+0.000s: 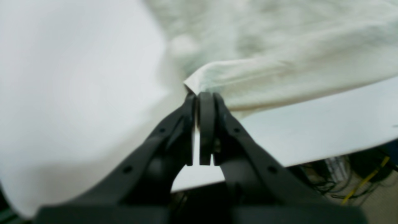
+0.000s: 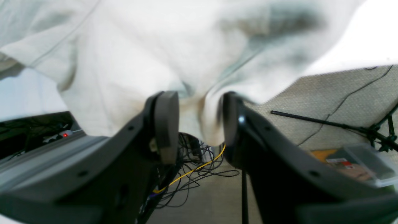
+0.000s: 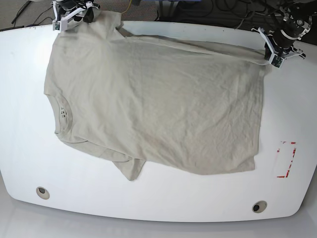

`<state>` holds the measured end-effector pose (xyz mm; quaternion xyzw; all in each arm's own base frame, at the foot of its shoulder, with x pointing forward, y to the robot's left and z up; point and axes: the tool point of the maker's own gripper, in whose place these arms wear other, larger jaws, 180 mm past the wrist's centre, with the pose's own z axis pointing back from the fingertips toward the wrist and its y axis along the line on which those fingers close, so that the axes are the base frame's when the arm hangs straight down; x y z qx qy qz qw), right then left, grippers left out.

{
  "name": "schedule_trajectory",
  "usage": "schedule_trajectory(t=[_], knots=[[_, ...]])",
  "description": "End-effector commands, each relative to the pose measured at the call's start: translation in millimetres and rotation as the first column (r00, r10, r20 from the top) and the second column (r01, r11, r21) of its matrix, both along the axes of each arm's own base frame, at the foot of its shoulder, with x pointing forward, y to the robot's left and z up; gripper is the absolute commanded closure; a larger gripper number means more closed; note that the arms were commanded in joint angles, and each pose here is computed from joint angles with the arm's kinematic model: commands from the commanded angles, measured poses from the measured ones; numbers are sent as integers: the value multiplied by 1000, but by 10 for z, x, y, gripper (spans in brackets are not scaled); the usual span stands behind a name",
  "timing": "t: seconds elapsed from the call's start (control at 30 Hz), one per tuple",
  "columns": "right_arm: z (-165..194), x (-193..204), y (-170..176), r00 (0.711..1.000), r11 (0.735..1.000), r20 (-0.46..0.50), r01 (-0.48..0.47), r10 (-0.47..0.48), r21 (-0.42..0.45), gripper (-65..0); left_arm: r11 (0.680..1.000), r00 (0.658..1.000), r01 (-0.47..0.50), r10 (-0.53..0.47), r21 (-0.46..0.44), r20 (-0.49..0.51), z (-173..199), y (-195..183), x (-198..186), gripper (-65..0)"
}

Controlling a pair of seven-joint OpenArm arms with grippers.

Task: Layout the t-shirt on the table in an organized manner, then fold the t-shirt properly
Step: 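Drag the shirt further toward the robot with both grippers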

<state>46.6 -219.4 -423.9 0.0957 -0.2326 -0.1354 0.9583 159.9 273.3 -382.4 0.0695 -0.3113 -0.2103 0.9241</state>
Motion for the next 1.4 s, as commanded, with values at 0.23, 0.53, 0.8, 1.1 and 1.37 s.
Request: schedule_trajectory(t=[0.23,0.53,0.8,1.1,1.37], knots=[[66,28,-34,1000,1000,25,-6,6,-15,-233,1000,999,-3,4,25,-53,-15,92,-279,0],[70,37,-35,1000,1000,27,-6,7,-16,-233,1000,980,5,0,25,-197,-190,50,-753,0],[72,45,-35,1000,1000,30,-5,5,-15,-233,999,973,6,2,36,-229,-215,75,-840,-3],[79,74,-35,999,1000,37,-6,6,-16,-233,998,976,-12,26,69,-214,-148,220,-808,-336],[78,72,-36,999,1000,36,-7,7,-17,-233,996,982,-25,40,85,-185,-94,295,-711,-483]])
